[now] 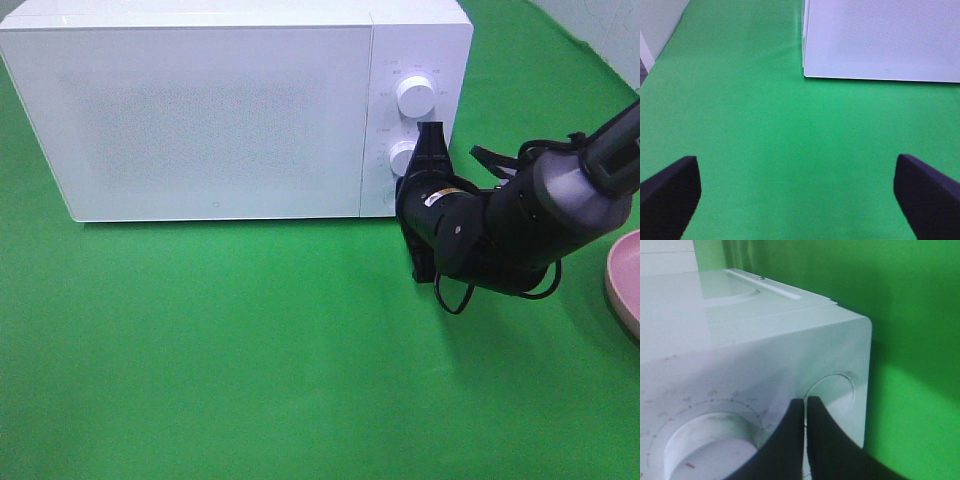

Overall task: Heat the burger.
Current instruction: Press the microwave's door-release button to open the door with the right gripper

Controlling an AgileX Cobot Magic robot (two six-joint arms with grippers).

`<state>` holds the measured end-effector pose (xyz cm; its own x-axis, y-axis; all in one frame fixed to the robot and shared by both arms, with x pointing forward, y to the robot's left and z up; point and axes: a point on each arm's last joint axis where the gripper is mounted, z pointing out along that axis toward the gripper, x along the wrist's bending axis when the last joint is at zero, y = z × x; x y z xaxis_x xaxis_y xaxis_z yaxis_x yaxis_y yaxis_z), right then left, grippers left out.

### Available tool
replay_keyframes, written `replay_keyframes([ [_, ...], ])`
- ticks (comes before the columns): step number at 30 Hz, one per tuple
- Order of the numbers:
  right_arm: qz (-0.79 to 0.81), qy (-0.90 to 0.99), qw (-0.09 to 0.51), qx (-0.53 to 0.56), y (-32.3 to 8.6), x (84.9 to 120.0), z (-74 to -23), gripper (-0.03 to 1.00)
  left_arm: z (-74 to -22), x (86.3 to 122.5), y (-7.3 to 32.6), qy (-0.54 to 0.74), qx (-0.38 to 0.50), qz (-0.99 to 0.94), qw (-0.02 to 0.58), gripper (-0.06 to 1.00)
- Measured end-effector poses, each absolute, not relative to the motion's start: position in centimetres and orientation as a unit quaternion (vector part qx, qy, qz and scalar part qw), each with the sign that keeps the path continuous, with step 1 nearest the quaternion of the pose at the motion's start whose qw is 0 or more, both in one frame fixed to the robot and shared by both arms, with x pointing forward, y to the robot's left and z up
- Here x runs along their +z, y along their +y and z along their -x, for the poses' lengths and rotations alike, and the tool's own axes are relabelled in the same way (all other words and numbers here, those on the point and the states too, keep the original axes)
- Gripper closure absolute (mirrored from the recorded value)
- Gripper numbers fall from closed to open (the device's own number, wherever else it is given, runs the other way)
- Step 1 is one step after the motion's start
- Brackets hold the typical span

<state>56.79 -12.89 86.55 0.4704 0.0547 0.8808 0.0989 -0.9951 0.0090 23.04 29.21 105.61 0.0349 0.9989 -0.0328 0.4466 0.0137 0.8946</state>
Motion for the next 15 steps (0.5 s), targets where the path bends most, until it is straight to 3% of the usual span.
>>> replay_keyframes([
  [15,0.863,-0.048,0.015,-0.502,-13.0,85.1,-57.4,0.96,-23.0,105.6,29.2,0.597,0.356,-0.606,0.388,-0.02],
])
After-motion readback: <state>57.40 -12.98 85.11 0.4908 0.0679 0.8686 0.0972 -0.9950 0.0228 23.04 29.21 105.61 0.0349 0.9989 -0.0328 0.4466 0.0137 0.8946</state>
